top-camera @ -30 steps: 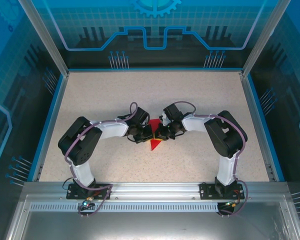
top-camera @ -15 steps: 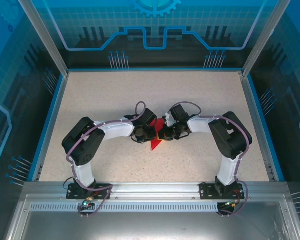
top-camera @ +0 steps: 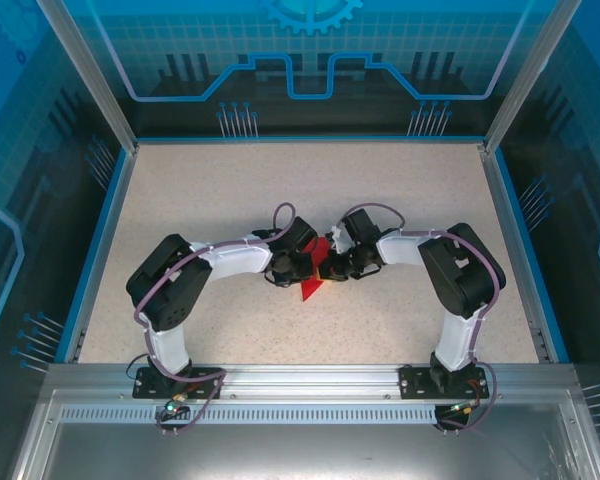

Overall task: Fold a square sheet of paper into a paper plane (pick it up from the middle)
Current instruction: Third fold the triangle at the center of the table.

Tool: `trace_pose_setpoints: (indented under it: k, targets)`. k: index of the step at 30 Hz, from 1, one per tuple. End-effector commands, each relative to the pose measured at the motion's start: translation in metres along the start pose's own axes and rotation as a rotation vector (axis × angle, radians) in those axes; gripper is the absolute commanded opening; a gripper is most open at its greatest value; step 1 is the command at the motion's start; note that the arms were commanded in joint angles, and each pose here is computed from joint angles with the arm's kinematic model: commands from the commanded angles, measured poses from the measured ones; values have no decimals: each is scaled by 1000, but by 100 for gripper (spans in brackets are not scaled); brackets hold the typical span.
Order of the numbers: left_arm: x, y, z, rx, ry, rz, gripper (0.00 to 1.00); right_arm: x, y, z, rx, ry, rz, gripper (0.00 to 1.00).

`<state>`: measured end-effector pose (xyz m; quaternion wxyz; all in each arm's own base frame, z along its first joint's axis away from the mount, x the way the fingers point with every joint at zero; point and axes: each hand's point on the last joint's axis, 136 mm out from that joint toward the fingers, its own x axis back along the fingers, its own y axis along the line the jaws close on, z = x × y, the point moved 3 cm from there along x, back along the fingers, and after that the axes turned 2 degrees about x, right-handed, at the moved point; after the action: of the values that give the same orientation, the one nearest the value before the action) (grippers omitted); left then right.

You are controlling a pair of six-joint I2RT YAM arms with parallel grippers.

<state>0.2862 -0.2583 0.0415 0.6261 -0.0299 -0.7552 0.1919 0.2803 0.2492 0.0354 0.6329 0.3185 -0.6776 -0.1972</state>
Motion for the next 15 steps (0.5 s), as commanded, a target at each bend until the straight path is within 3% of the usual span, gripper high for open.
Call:
trace_pose_setpoints:
  k: [1, 11, 15]
  targets:
    - [-14, 42, 21, -16, 75, -207, 0, -1, -19, 0, -43, 10, 81, 1]
    - [-17, 58, 28, -23, 95, -285, 0, 42, -86, -24, -311, -139, 237, 0]
    - [-17, 56, 26, -29, 92, -279, 0, 68, -83, -39, -304, -198, 255, 0]
